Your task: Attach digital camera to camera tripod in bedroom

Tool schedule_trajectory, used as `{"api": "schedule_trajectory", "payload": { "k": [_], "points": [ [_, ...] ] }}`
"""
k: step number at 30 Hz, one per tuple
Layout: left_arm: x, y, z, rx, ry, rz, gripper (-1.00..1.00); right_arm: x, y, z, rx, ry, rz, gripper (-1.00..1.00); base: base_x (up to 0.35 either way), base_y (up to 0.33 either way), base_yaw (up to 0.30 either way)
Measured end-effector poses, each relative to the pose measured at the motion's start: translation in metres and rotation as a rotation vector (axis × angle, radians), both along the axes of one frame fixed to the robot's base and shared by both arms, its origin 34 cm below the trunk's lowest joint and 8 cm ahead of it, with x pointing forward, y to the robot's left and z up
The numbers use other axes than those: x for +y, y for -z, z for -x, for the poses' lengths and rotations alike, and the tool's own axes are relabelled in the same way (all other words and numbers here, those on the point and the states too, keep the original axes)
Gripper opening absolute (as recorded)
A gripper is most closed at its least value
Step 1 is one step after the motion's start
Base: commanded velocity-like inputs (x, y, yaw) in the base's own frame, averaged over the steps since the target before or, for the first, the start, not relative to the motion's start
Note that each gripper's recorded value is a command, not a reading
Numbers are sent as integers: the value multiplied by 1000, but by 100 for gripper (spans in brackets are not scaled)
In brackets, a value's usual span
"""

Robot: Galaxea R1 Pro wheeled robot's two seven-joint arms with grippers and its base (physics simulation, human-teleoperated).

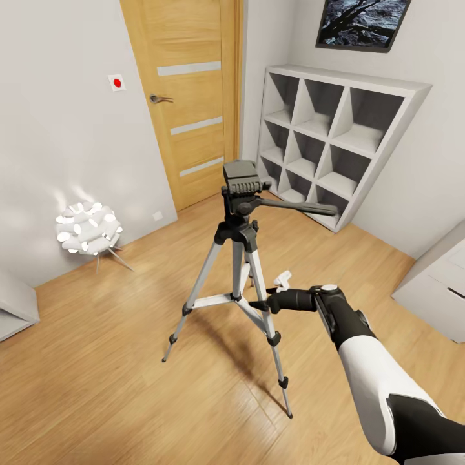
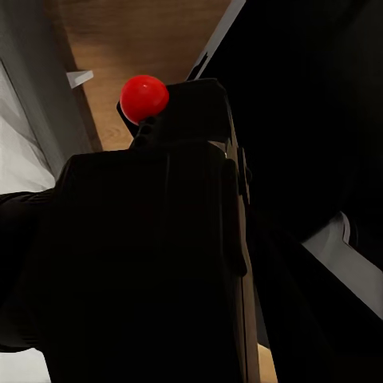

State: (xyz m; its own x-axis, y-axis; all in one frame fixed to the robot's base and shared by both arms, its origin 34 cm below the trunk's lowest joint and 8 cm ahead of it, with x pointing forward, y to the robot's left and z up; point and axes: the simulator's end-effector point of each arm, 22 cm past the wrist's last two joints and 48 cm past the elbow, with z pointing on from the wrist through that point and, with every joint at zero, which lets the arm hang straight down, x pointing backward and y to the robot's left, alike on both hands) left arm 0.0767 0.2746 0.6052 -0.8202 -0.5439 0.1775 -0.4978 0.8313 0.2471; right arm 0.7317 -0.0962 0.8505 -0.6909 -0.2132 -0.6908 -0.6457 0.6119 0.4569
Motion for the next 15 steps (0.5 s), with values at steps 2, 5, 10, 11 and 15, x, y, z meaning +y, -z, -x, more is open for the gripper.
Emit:
{"api": "schedule_trajectory", "payload": {
  "k": [2, 5, 10, 11, 15],
  "points": [
    [0, 0, 0, 0, 0, 0, -100, 1, 1, -1, -2, 9, 4, 100, 0, 0, 0],
    [0, 0, 0, 0, 0, 0, -100, 7, 4, -3, -3, 20, 8, 100, 0, 0, 0],
    [0, 0, 0, 0, 0, 0, -100, 14, 8, -3, 1, 31, 13, 100, 0, 0, 0],
    [0, 0, 0, 0, 0, 0, -100, 15, 8, -3, 1, 33, 15, 100, 0, 0, 0],
    [0, 0, 0, 0, 0, 0, -100, 18, 10, -5, -2, 46, 26, 100, 0, 0, 0]
  ]
}}
